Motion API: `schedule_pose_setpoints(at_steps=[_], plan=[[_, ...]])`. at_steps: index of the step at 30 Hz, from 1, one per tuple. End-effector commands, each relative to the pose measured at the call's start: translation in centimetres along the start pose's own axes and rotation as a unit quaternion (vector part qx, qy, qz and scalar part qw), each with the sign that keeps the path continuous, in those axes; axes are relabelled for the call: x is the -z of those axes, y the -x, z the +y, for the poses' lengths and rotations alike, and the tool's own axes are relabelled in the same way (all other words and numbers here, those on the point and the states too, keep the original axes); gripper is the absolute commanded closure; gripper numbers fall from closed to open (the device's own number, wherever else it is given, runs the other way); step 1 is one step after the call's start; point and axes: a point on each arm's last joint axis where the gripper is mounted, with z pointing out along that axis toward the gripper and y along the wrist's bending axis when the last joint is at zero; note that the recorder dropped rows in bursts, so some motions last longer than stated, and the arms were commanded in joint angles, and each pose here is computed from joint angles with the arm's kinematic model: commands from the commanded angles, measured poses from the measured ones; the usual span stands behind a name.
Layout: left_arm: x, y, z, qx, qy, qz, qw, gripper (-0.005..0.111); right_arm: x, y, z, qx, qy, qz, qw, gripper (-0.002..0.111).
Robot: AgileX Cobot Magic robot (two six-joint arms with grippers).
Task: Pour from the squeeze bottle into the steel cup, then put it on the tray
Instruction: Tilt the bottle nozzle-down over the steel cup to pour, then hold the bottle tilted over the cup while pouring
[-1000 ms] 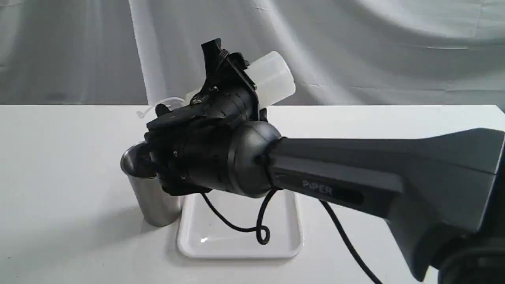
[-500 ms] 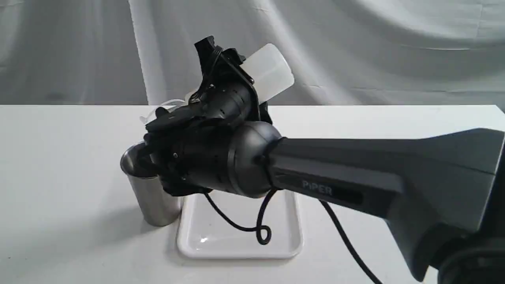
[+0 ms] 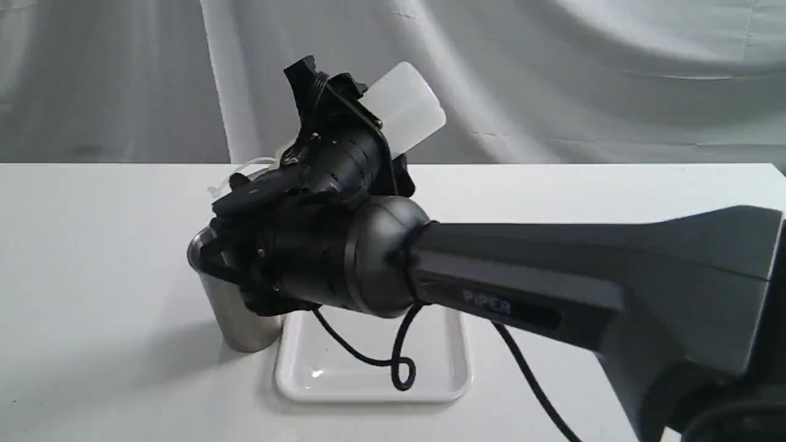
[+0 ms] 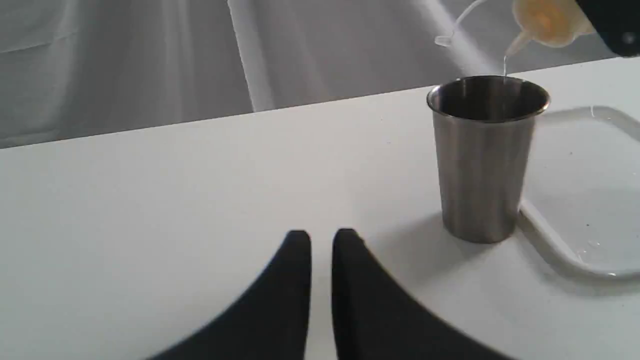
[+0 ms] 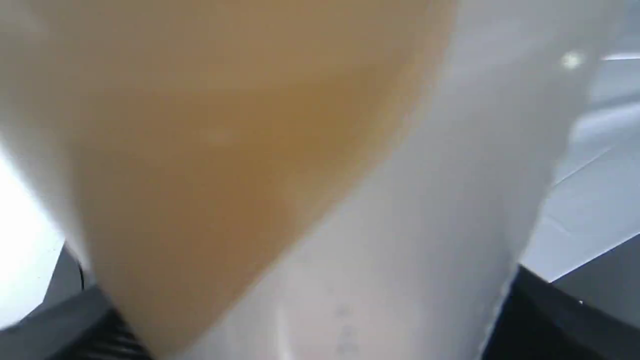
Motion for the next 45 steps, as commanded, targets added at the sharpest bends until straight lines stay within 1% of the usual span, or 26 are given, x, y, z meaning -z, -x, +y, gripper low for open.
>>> schedule_pose_setpoints(at_steps=[1, 8, 26, 31, 45], plan=[[0.0, -0.06, -0.02, 0.0, -0.001, -0.004, 1.0, 0.098, 0.3, -0.85, -1.3, -0.001, -0.029, 0.012, 0.999, 0.07], [0.0, -0.06, -0.02, 0.0, -0.001, -0.004, 1.0, 0.098, 0.3, -0.86, -1.35, 0.036, -0.032, 0.014, 0.999, 0.07], [0.0, -0.06, -0.02, 0.0, -0.001, -0.004, 1.0, 0.098, 0.37, -1.03, -1.78, 0.046, -0.052, 0.02, 0.997, 0.07], [0.0, -0.06, -0.02, 0.0, -0.001, -0.004, 1.0, 0.098, 0.37, -1.09, -1.77, 0.062, -0.051, 0.024, 0.996, 0.07], [0.0, -0.06, -0.02, 0.0, -0.001, -0.004, 1.0, 0.098, 0.38, -1.11, -1.86, 0.065, -0.056, 0.026, 0.996, 0.07]])
